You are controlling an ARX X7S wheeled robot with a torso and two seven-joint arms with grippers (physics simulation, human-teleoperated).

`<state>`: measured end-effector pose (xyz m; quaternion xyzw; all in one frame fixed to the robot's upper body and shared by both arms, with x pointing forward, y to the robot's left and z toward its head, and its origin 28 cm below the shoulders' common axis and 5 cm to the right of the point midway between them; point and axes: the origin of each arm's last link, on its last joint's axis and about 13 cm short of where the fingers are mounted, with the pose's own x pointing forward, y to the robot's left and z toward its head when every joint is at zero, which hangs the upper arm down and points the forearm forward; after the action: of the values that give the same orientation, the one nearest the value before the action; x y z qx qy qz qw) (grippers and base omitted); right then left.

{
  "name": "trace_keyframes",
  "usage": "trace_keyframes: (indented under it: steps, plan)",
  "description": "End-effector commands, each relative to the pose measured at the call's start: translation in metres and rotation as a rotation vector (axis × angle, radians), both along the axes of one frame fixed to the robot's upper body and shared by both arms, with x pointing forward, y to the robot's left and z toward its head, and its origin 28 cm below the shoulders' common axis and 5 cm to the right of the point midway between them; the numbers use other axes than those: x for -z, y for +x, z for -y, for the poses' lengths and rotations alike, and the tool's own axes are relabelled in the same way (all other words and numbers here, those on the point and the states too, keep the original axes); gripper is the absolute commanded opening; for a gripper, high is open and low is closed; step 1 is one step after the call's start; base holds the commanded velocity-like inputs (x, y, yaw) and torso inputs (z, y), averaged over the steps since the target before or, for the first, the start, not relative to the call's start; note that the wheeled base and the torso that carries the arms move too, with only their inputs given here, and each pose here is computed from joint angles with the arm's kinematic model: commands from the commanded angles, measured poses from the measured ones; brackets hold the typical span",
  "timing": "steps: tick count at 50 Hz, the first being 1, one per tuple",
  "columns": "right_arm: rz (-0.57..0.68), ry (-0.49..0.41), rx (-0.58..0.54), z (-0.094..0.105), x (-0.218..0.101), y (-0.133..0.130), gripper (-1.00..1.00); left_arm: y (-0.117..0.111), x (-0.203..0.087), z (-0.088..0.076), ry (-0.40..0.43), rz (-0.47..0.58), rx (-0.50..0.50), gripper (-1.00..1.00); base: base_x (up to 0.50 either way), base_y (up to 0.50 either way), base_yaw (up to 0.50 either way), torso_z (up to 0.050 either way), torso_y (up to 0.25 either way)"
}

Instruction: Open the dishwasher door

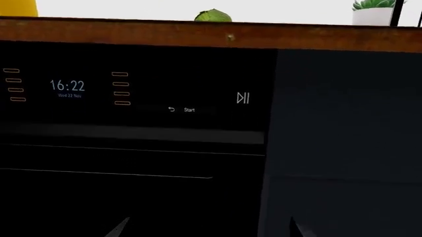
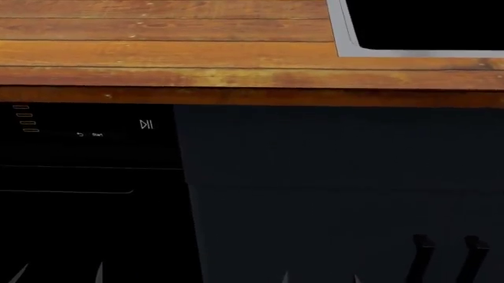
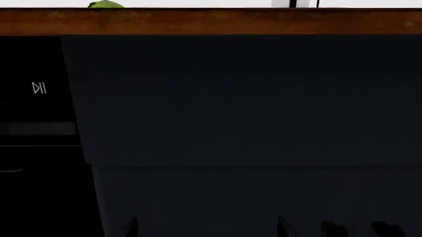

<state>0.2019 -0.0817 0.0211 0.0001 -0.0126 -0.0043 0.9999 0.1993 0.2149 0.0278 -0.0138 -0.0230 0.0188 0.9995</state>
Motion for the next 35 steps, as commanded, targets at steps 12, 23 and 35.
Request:
trace_keyframes:
  steps: [12,23,35]
  plan:
    - [-0.004,0.017,-0.018,-0.0016,0.0017,-0.0014,1.0,-0.0001,0.0038,-0.0015,0.015,-0.003,-0.009,1.0,0.0,0.0,0.0,-0.05,0.0]
    - [-0.003,0.02,-0.027,-0.0028,0.0021,-0.0018,1.0,-0.0022,0.0031,-0.0019,0.018,-0.003,-0.011,1.0,0.0,0.0,0.0,-0.05,0.0]
    - [-0.004,0.026,-0.028,-0.0026,0.0013,-0.0018,1.0,-0.0005,0.0022,-0.0016,0.021,-0.003,-0.01,1.0,0.0,0.0,0.0,-0.05,0.0]
